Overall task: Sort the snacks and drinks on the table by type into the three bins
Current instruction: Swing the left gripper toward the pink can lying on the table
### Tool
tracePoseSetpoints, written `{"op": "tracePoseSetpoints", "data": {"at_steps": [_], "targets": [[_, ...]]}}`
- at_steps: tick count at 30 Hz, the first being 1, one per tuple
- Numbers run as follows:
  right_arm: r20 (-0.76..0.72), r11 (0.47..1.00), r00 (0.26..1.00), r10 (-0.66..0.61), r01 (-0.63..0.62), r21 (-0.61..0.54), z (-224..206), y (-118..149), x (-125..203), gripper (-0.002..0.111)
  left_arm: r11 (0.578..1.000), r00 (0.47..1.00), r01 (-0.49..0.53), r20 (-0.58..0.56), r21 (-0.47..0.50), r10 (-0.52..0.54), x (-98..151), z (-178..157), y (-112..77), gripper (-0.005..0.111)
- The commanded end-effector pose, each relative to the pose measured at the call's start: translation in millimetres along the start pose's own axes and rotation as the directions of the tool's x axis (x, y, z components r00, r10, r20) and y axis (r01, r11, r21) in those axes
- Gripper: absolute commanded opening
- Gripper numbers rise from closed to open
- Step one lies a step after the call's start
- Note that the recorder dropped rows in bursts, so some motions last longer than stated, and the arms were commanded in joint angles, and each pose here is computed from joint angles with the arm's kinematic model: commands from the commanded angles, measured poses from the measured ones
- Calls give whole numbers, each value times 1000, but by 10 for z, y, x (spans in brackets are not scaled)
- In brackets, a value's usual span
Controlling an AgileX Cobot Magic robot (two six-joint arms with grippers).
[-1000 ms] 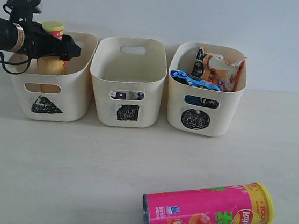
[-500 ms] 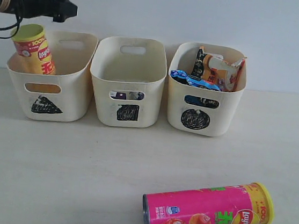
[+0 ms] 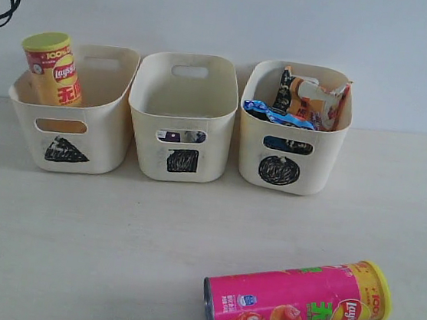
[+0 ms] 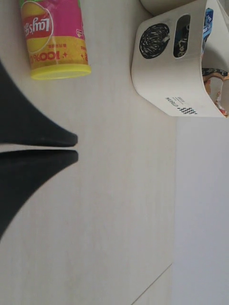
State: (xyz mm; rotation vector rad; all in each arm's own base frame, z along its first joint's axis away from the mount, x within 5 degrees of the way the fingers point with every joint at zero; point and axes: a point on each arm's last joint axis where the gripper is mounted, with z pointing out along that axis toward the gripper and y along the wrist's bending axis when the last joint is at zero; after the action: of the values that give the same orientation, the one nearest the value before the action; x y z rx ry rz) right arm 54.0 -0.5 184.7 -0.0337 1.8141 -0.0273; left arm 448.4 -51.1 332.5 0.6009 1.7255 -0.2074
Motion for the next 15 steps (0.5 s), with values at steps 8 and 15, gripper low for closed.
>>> {"op": "tracePoseSetpoints", "data": {"at_steps": [8,15], "targets": [[9,1000,1000,-5,5,2,1,0,6,0,711,971,-240,-180,-662,159,-209,-453,574,4],[9,1000,1000,-5,5,2,1,0,6,0,694,944,-251,-330,-675,20,-31,-518,612,4]]}}
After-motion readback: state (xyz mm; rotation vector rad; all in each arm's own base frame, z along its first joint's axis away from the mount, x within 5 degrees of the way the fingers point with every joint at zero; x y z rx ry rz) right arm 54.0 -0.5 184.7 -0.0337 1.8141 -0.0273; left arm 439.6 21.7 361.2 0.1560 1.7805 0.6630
